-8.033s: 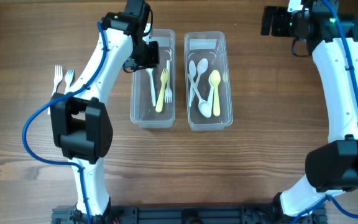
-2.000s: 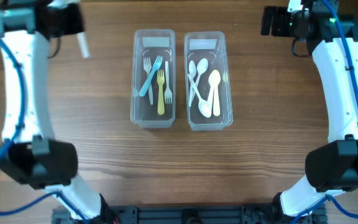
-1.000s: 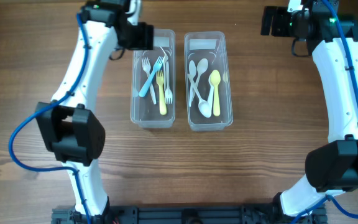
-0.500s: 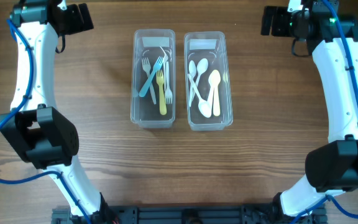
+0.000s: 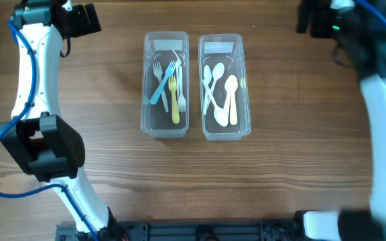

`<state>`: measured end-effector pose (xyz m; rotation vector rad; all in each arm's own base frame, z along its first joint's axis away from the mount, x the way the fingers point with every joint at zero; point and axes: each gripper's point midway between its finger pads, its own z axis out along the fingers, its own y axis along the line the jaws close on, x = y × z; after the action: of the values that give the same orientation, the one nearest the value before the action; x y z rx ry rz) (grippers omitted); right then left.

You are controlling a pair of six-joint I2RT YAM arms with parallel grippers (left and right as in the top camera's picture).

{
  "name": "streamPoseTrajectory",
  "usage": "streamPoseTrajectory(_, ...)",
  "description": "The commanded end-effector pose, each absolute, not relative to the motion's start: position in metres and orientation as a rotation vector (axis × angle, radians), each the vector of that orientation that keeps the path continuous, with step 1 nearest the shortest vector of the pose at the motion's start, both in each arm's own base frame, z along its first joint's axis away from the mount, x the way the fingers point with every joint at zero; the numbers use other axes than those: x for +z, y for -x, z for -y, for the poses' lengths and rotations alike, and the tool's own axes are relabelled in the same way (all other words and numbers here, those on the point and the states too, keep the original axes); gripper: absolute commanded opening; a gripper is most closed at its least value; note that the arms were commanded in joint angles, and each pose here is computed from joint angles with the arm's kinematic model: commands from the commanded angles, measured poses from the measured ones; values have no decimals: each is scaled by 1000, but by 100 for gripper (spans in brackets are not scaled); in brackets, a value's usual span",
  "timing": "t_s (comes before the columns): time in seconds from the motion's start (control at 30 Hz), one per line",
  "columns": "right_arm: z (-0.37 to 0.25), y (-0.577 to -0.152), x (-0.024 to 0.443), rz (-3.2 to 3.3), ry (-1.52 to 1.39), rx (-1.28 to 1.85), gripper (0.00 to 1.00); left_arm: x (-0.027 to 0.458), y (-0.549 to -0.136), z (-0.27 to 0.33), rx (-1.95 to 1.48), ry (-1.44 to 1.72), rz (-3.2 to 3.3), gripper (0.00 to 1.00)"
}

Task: Pack container

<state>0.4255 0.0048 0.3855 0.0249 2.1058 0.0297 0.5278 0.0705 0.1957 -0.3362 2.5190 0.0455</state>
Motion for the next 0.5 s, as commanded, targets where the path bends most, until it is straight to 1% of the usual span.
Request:
streamPoseTrajectory(0.0, -4, -347, 478, -1852, -15, 20, 100, 213, -525, -70, 41, 326, -2487, 100)
streamPoseTrajectory(0.07, 7, -308, 507, -1740, 11, -87, 100, 213, -525, -70, 41, 326, -2487, 100)
streamPoseTrajectory(0.1, 8, -293, 513, -1709, 22, -105, 100, 213, -525, -70, 41, 326, -2487, 100)
streamPoseTrajectory(0.13, 9, -270, 513, -1678, 31, -116, 100, 213, -525, -70, 41, 326, -2487, 100)
streamPoseTrajectory(0.2, 9, -241, 503, -1639, 20, -110, 100, 213, -525, -70, 41, 326, -2487, 100)
streamPoseTrajectory(0.27, 10, -225, 484, -1592, 5, -103, 100, 213, -525, -70, 41, 326, -2487, 100)
streamPoseTrajectory(0.33, 11, -218, 458, -1553, 4, -102, 100, 213, -525, -70, 41, 326, -2487, 100)
streamPoseTrajectory(0.47, 6, -222, 401, -1454, 11, -58, 100, 213, -525, -70, 41, 326, -2487, 100)
